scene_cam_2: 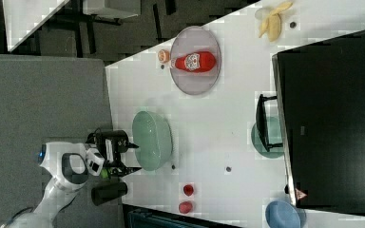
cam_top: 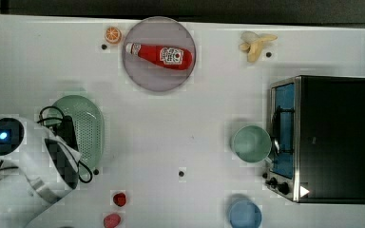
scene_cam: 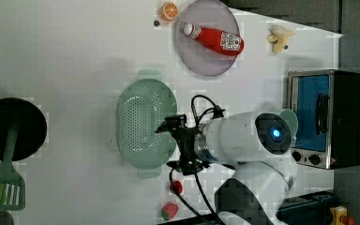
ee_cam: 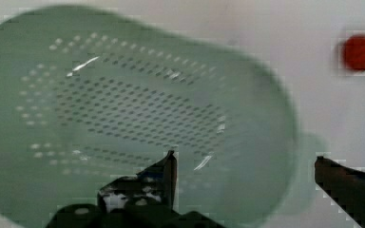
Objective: Drag strainer left to right.
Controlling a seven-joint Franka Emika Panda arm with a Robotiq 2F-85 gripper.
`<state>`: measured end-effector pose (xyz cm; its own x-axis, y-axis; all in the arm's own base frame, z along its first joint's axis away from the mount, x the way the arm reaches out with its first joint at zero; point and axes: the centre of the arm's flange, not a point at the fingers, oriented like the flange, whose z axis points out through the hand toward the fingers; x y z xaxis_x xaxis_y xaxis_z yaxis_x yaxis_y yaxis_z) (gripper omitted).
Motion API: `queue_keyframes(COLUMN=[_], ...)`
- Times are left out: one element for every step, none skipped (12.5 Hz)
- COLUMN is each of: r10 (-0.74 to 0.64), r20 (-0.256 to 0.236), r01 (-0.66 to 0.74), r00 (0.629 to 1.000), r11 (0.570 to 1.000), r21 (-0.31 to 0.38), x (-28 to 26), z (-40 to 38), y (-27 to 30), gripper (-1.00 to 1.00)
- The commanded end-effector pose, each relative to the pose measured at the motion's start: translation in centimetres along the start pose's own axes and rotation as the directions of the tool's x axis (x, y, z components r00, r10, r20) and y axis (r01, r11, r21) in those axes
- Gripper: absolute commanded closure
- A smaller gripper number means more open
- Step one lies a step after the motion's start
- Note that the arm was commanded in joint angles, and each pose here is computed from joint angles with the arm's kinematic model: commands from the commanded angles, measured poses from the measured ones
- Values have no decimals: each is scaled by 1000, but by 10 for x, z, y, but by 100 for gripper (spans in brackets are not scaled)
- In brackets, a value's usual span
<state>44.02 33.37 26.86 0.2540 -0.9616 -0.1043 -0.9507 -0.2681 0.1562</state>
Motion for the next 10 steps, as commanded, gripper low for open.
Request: queue_keyframes(r10=[217, 203, 193, 198, 204, 202, 191, 193, 207, 213], r20=[62, 69, 76, 84, 86, 74, 58, 53, 42, 35], r01=[-221, -209, -199, -205, -212, -208, -196, -198, -211, -216], r00=[974, 977, 978, 977, 975, 977, 980, 980, 977, 976], r11=[973, 975, 976, 974, 973, 974, 976, 973, 971, 970], r21=[70, 81, 92, 92, 89, 84, 95, 115, 111, 108], x=[21, 22, 24, 27, 32, 37, 43, 51, 58, 62], z=[17, 31, 44, 55, 64, 74, 80, 83, 88, 90], y=[-21, -22, -23, -24, -26, -27, -29, -33, -33, -33], gripper=[-100, -100, -100, -100, -100, -100, -100, -100, -100, -100])
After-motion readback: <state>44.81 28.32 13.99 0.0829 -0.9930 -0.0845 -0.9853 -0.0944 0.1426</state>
